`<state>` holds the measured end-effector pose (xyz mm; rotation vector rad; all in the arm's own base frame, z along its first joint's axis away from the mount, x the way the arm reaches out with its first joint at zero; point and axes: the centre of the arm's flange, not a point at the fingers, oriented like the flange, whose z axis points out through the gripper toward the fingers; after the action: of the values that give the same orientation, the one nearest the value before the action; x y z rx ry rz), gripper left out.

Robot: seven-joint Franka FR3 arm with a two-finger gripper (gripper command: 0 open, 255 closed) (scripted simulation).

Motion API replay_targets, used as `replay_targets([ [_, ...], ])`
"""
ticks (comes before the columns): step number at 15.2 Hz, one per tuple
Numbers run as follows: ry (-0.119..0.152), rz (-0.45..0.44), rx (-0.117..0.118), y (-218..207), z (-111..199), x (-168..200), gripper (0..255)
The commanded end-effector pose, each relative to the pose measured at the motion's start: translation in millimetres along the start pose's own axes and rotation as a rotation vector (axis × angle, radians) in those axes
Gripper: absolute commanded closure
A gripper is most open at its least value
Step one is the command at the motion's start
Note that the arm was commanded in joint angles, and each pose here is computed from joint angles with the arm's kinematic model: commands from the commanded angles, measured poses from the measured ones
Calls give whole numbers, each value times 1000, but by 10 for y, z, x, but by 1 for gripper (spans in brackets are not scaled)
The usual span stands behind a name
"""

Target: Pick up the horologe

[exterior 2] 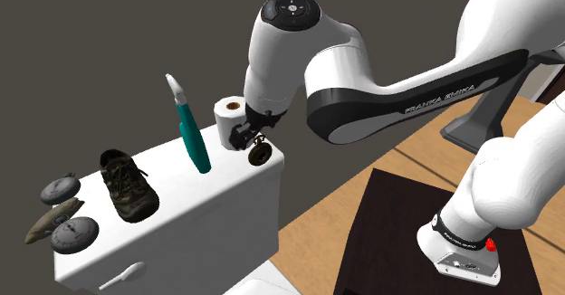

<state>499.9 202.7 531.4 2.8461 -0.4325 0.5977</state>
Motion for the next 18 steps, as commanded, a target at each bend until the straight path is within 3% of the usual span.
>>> replay_targets([
  [1, 0, 0, 0, -13, 33, -20, 0],
  [2, 0, 0, 0, -7, 30, -17, 255],
  [11, 0, 0, 0, -13, 33, -20, 255],
  [18, 0, 0, 0, 37, -299, 135, 255],
])
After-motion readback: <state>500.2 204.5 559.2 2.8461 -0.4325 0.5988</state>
